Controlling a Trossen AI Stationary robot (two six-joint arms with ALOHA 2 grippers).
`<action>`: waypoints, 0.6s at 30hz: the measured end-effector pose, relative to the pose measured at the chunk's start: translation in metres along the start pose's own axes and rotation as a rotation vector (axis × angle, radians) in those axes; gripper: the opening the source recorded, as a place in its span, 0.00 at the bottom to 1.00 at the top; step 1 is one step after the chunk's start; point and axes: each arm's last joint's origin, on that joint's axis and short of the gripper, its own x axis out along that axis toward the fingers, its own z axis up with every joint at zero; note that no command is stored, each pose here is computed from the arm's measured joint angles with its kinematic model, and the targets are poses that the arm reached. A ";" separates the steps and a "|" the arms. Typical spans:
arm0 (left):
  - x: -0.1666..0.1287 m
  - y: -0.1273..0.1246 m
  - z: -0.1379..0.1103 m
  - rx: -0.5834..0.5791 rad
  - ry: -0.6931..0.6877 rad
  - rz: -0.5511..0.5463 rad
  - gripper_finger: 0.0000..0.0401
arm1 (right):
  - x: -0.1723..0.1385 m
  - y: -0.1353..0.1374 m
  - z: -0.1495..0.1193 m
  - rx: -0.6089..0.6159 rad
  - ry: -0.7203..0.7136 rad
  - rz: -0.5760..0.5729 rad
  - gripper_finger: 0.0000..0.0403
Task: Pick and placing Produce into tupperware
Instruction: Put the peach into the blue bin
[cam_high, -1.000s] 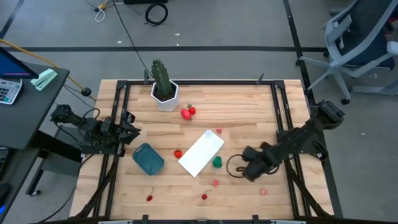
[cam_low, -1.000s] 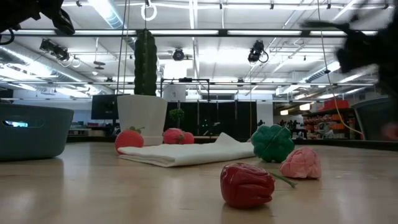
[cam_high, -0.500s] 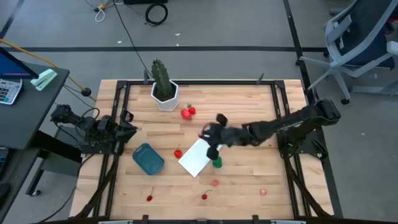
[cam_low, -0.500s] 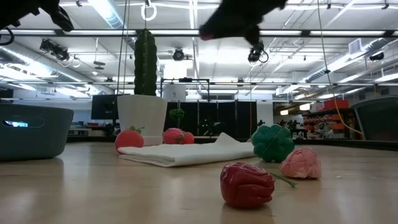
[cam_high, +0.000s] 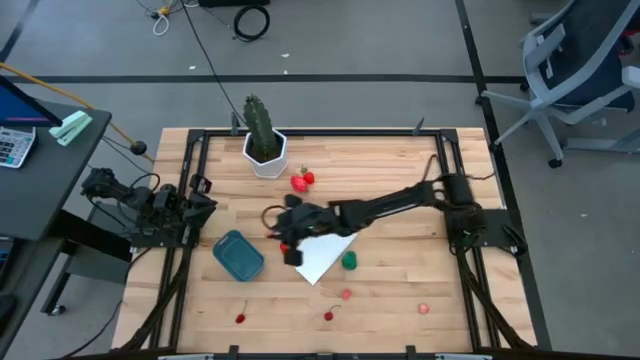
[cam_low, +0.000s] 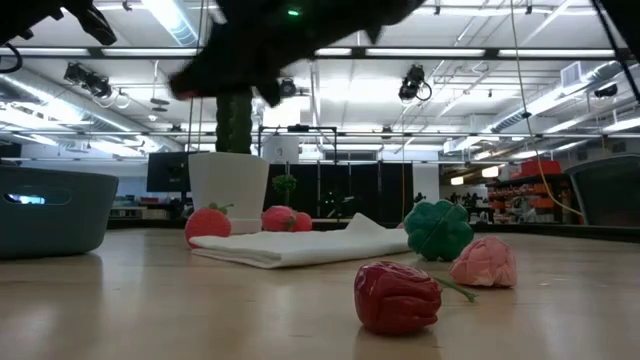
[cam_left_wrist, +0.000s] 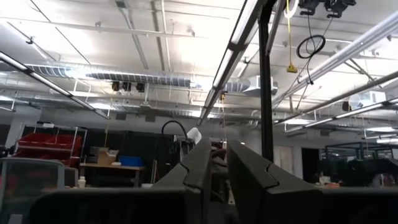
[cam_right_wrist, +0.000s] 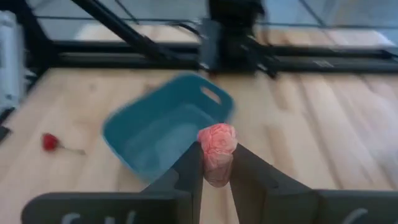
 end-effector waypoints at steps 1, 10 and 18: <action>0.000 0.000 0.000 0.000 0.000 0.000 0.14 | 0.007 0.001 0.004 -0.001 -0.018 0.030 0.18; 0.000 0.000 0.001 -0.004 -0.011 0.002 0.15 | 0.063 0.030 0.002 -0.142 0.019 0.164 0.18; 0.000 0.000 0.001 -0.005 -0.011 0.001 0.14 | 0.085 0.035 0.000 -0.179 0.038 0.171 0.23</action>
